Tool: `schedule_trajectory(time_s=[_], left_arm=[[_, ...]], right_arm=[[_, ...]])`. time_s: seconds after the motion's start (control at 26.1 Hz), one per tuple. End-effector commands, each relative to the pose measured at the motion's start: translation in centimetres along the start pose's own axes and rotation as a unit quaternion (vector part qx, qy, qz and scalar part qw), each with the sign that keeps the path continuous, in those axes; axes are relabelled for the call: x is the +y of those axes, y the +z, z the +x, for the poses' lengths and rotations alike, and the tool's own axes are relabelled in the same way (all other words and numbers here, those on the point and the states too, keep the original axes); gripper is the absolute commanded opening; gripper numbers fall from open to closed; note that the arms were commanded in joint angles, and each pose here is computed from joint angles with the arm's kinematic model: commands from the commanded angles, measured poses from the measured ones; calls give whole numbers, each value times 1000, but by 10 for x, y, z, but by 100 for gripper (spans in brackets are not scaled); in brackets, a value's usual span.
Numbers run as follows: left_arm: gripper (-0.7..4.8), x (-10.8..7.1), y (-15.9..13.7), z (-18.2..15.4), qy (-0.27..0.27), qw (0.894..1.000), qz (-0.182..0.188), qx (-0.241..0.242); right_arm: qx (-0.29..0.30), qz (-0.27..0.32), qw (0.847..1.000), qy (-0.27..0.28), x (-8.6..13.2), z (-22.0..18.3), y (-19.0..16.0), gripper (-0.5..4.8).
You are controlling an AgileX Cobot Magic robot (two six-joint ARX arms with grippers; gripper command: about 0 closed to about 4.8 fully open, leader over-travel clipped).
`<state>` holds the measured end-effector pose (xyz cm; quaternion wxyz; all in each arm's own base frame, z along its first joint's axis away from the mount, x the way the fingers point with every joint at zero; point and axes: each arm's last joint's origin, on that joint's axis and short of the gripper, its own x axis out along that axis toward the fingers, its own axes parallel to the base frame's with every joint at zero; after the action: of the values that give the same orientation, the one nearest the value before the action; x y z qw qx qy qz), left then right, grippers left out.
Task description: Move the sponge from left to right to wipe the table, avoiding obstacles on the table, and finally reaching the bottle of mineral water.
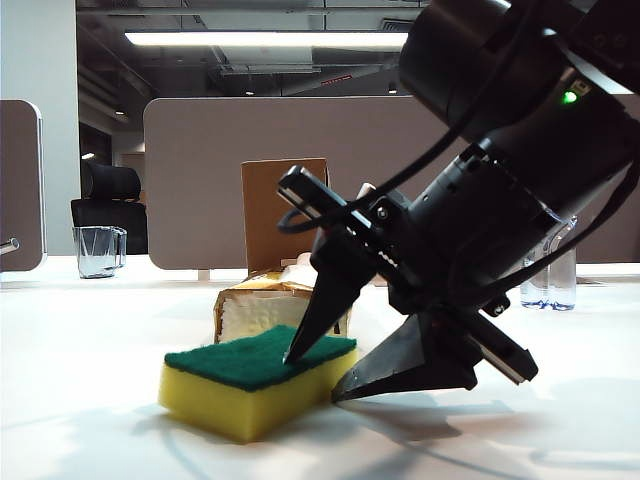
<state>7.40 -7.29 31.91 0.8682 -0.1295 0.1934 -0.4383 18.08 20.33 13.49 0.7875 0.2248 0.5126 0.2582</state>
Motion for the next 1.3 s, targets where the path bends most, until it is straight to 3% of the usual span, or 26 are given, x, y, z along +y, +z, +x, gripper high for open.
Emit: schedule_trajectory(time_s=[0.04,0.08,0.11,0.15,0.5,1.03,1.3], left_arm=[[408,-3,6,-3,-5,1000,4,-10],[408,-4,7,-4,-5,1000,5,-12],[408,-5,9,-6,-6,1000,7,-17],[408,-6,10,-7,-7,1000,8,-18],[407,-7,13,-9,-6,1000,7,-17],[406,-8,11,-12,-6,1000,7,-15],[404,-9,14,-14,-7,1000,9,-20]], right_arm=[[26,18,998,-57,-13,4,-9,214],[28,21,998,-59,-14,5,-10,243],[22,33,997,-65,-15,6,-9,313],[19,37,997,-64,-14,6,-9,331],[-5,44,996,-75,-9,11,-1,328],[55,22,993,-107,-4,31,-20,329],[69,24,993,-96,-2,31,-21,333]])
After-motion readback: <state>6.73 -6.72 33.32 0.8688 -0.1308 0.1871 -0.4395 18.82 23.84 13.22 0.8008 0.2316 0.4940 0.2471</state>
